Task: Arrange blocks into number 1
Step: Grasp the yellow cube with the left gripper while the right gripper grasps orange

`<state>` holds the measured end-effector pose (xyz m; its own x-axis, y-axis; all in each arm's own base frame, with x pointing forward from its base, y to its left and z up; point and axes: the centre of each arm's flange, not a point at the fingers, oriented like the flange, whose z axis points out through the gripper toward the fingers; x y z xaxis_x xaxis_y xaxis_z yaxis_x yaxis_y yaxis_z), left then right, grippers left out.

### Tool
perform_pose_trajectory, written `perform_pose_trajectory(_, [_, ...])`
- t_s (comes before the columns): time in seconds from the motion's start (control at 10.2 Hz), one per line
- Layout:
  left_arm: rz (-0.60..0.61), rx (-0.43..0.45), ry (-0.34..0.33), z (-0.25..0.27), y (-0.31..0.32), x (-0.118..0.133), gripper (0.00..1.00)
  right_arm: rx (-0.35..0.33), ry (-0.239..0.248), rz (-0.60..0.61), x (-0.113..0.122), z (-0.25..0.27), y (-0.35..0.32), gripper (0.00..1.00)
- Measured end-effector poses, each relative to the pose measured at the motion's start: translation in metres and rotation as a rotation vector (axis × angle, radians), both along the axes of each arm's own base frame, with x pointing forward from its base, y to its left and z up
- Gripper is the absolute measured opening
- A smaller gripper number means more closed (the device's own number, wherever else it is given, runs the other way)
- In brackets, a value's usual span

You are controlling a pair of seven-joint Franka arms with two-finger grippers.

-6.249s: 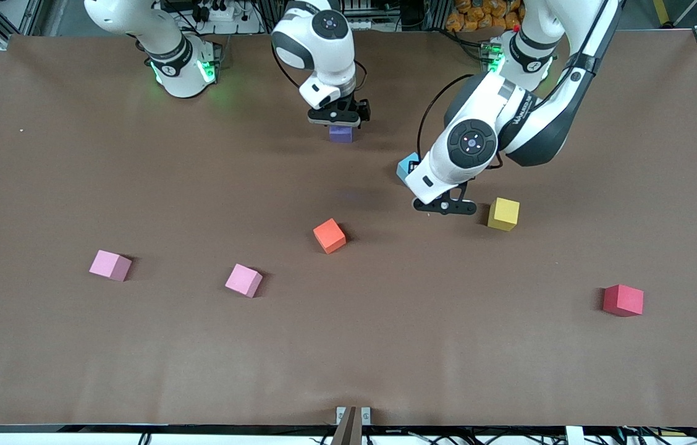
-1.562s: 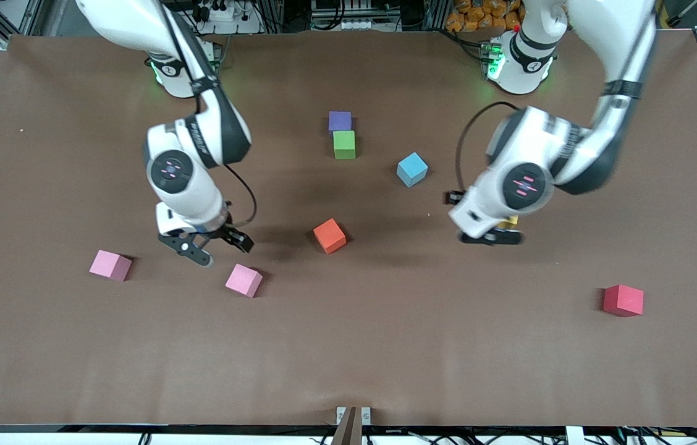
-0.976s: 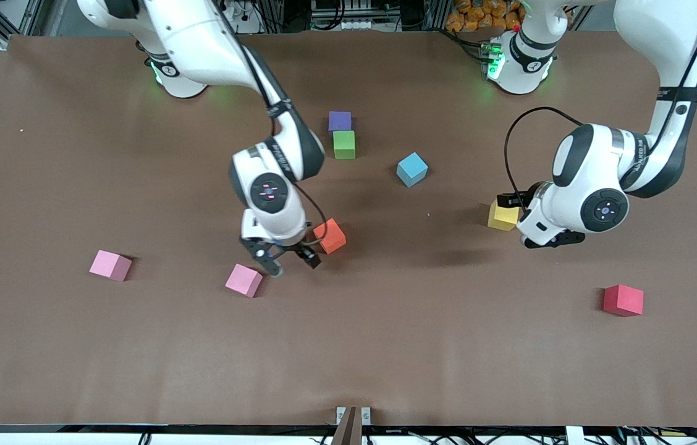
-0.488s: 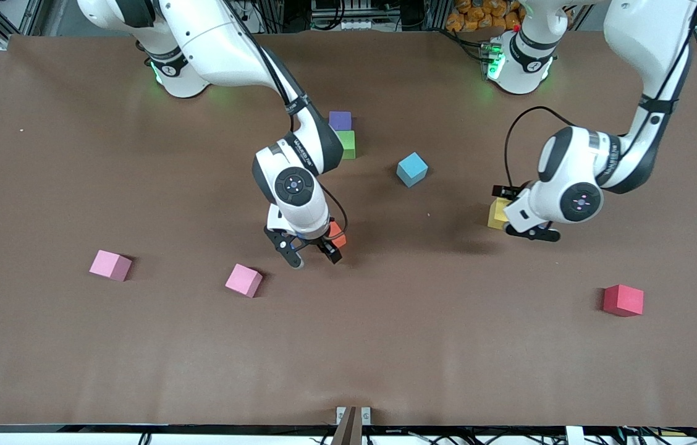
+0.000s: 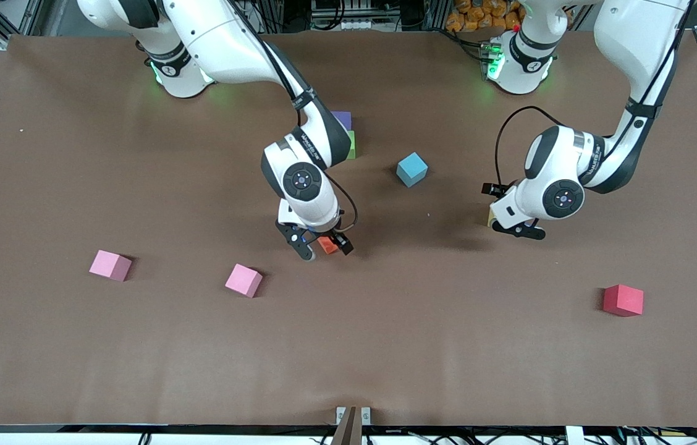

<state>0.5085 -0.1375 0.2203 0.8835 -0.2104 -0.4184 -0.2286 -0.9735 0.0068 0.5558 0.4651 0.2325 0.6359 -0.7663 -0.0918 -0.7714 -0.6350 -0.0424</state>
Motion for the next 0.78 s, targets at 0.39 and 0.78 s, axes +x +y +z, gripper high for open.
perform_pose_trajectory(0.39, [0.001, -0.013, -0.016, -0.019, 0.001, 0.005, 1.00, -0.024, 0.026, 0.002, -0.005, -0.022, -0.003, 1.00])
perform_pose_trajectory(0.78, [-0.013, -0.008, -0.019, -0.029, 0.004, 0.014, 0.89, -0.019, 0.006, 0.006, -0.007, -0.031, -0.001, 0.70])
